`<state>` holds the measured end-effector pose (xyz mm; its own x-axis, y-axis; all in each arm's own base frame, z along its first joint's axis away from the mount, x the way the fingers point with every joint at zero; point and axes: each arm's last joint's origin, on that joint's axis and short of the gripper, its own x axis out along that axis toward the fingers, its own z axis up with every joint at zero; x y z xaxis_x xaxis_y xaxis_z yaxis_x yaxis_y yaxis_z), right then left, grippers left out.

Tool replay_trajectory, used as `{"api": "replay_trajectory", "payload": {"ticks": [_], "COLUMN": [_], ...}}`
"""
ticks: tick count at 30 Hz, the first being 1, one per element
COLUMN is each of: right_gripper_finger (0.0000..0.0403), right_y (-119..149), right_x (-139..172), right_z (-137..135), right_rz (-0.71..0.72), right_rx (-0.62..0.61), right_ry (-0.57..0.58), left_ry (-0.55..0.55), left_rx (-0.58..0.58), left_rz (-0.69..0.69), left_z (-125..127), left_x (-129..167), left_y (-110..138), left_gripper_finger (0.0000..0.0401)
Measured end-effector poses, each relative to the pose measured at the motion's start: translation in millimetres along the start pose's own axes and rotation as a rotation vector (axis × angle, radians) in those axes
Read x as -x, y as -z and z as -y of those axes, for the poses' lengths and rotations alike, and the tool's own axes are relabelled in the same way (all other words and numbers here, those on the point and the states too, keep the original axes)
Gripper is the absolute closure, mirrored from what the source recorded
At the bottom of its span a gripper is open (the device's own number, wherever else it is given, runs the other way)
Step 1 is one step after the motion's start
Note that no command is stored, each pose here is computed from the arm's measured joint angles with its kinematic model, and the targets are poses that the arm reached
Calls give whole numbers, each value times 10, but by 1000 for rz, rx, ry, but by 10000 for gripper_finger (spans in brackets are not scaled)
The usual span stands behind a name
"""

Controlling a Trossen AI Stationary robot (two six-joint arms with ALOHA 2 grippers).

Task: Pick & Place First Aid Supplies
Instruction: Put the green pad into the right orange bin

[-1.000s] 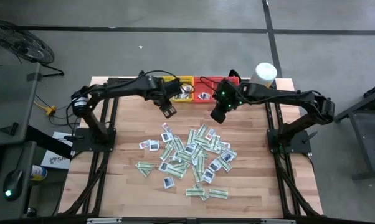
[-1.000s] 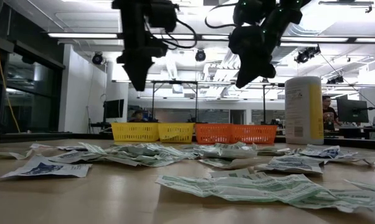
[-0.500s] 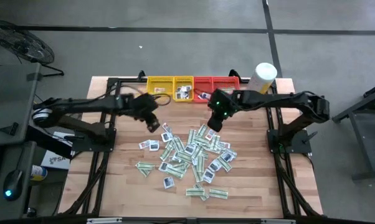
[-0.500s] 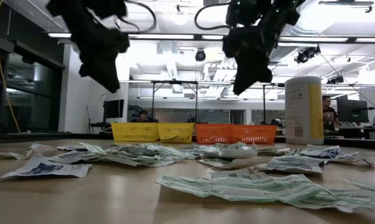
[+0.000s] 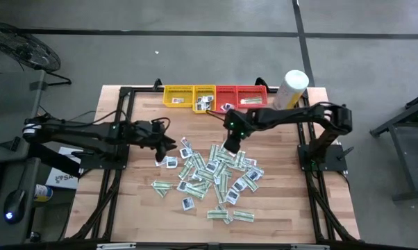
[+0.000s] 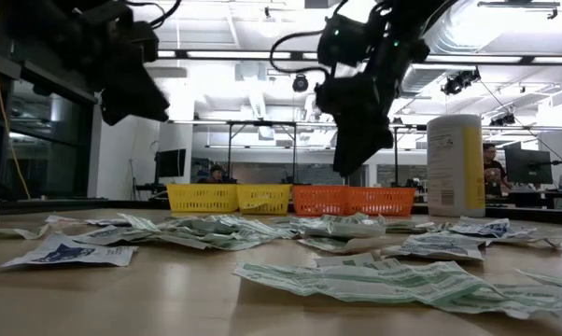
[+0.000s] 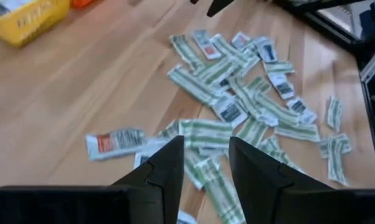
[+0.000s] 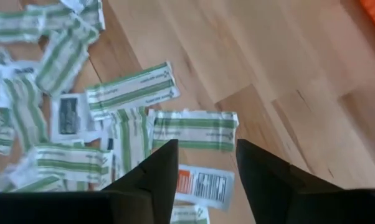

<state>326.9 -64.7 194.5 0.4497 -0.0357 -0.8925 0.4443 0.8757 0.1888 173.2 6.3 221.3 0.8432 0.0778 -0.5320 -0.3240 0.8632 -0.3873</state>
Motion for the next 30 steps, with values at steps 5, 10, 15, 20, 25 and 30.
{"api": "replay_trajectory", "payload": {"ticks": [5,10,15,20,25,30], "right_gripper_finger": [255,266,269,269,269,269], "right_y": [12,37,45,23,58,87], "right_x": [-216,-398,-457,-454,-566,-664], "right_z": [-6,13,38,41,41,15], "right_rz": [-33,-66,-63,-38,-69,-87], "right_rx": [53,88,106,151,163,159], "right_ry": [-11,-1,63,84,75,78], "left_ry": [-4,-6,-29,-49,-32,9], "left_rx": [32,49,56,55,49,14], "left_rz": [-24,-53,-73,-79,-70,-33], "left_z": [-40,-62,-110,-140,-130,-69], "left_x": [-8,-29,-57,-71,-73,-47], "left_y": [127,227,311,355,345,327], "left_gripper_finger": [274,274,274,274,274,274]}}
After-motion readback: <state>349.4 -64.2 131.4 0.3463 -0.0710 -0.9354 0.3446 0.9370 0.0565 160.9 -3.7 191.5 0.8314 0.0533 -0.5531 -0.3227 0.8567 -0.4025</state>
